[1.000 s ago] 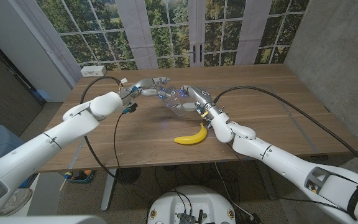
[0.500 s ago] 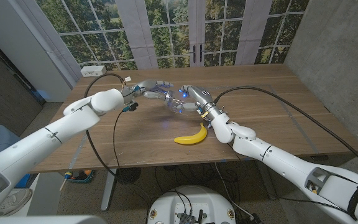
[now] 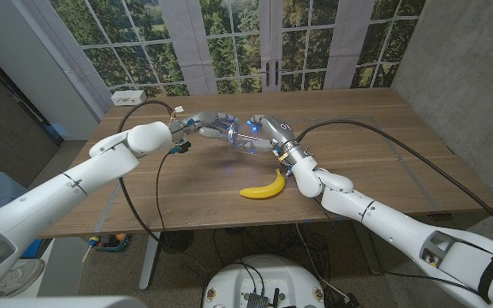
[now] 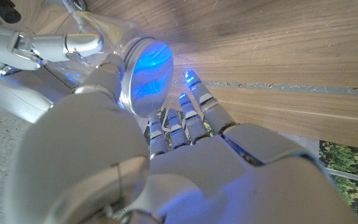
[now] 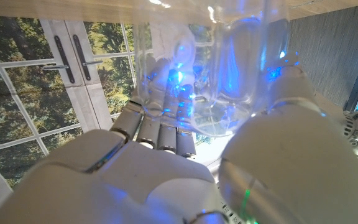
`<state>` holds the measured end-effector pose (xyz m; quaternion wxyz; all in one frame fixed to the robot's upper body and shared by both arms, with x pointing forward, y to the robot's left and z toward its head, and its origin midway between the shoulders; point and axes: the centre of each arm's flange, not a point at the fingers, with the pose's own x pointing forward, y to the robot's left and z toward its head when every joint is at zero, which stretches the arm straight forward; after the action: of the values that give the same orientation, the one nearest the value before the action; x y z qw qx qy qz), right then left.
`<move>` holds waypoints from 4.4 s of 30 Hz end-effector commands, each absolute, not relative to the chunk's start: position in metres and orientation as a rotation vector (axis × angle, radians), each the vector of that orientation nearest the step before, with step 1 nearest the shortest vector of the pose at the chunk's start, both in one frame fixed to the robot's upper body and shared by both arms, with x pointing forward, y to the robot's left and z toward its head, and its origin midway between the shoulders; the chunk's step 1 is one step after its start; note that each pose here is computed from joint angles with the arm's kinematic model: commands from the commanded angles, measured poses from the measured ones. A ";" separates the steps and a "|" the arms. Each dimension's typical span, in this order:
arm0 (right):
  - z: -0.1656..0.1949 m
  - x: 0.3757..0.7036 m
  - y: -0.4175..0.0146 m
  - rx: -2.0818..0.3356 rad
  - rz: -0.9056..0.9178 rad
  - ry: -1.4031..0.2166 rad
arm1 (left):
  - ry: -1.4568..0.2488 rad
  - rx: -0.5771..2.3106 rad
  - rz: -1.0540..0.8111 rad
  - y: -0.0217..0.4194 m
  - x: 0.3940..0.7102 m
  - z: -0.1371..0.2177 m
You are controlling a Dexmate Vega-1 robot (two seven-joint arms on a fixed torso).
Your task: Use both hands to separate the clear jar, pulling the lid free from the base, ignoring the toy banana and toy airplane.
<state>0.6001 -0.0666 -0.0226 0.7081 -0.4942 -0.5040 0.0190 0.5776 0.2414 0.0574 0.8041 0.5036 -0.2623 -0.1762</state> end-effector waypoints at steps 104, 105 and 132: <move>-0.017 0.586 -0.116 -0.628 -0.027 -1.299 | -0.808 0.804 -0.457 0.236 0.555 0.062; -0.017 0.586 -0.116 -0.628 -0.030 -1.302 | -0.800 0.794 -0.471 0.235 0.557 0.061; -0.012 0.579 -0.123 -0.557 -0.021 -1.333 | -0.800 0.649 -0.523 0.230 0.562 0.065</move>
<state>0.5798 -0.1205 -0.0130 0.7505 -0.2629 -0.6062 -0.0084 0.5650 0.2306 0.0636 0.8338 0.3185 -0.3653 -0.2643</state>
